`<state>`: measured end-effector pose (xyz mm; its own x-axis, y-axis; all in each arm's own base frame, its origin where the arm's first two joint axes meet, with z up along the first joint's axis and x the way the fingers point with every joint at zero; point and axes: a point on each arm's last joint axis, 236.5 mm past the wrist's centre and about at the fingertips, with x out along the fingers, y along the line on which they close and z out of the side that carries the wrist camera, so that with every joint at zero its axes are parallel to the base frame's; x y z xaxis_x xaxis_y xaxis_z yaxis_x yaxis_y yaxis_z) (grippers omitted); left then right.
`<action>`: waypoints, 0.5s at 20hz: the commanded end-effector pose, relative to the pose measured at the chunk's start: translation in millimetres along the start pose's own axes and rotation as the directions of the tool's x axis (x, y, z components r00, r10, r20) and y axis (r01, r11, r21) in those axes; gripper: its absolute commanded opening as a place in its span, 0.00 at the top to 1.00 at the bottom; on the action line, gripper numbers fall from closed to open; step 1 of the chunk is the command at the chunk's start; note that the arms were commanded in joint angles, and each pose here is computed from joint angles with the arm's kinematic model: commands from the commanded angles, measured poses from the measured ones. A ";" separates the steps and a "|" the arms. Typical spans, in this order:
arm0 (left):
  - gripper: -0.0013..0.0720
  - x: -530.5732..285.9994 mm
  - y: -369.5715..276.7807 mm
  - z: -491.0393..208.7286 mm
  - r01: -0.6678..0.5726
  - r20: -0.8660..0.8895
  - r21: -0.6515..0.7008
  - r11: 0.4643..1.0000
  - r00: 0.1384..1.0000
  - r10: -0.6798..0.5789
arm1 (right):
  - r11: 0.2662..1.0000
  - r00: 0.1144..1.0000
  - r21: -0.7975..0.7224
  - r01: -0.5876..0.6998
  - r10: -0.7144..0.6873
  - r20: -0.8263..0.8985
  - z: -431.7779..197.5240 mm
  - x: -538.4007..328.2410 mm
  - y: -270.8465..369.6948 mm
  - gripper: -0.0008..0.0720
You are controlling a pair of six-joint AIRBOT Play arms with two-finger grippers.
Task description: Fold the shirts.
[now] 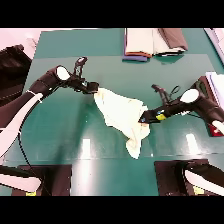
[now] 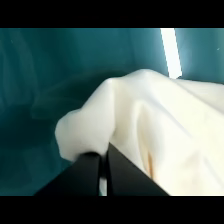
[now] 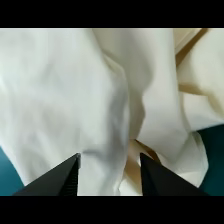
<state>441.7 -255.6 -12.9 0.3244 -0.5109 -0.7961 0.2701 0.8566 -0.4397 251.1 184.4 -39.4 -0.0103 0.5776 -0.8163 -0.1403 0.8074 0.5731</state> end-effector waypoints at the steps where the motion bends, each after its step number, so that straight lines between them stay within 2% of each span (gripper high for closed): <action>1: 0.95 -0.7 0.0 -2.6 0.000 -0.012 0.002 1.000 1.000 0.000 | 1.000 1.000 -0.005 0.015 -0.015 -0.022 -1.1 29.4 -1.2 0.58; 2: 0.95 -1.3 -0.6 -2.4 0.000 -0.012 0.003 1.000 1.000 0.000 | 1.000 1.000 -0.012 0.018 -0.018 -0.004 2.7 28.5 -1.3 0.80; 3: 0.95 -5.1 -2.0 -0.4 0.000 -0.004 0.009 1.000 1.000 0.000 | 0.999 1.000 -0.040 0.020 -0.019 0.021 7.0 24.1 1.2 0.97; 5: 0.95 -31.0 -8.7 19.7 -0.004 0.080 0.035 0.999 0.997 0.001 | 0.995 0.992 -0.094 0.022 -0.011 0.123 27.2 -5.7 14.7 0.97; 7: 0.95 -91.4 -24.7 57.3 -0.006 0.251 0.073 0.997 0.968 -0.012 | 0.986 0.957 -0.165 0.026 0.023 0.288 59.5 -69.4 43.2 0.97; 10: 0.95 -223.3 -73.0 97.7 -0.039 0.509 0.207 0.978 0.858 -0.074 | 0.958 0.832 -0.270 0.092 0.075 0.549 92.2 -189.4 92.3 0.97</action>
<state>453.4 -230.9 133.2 0.5805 -0.5353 -0.6136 0.3675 0.8447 -0.3892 318.0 180.5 78.3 0.3402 0.6114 -0.7144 -0.3241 0.7895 0.5213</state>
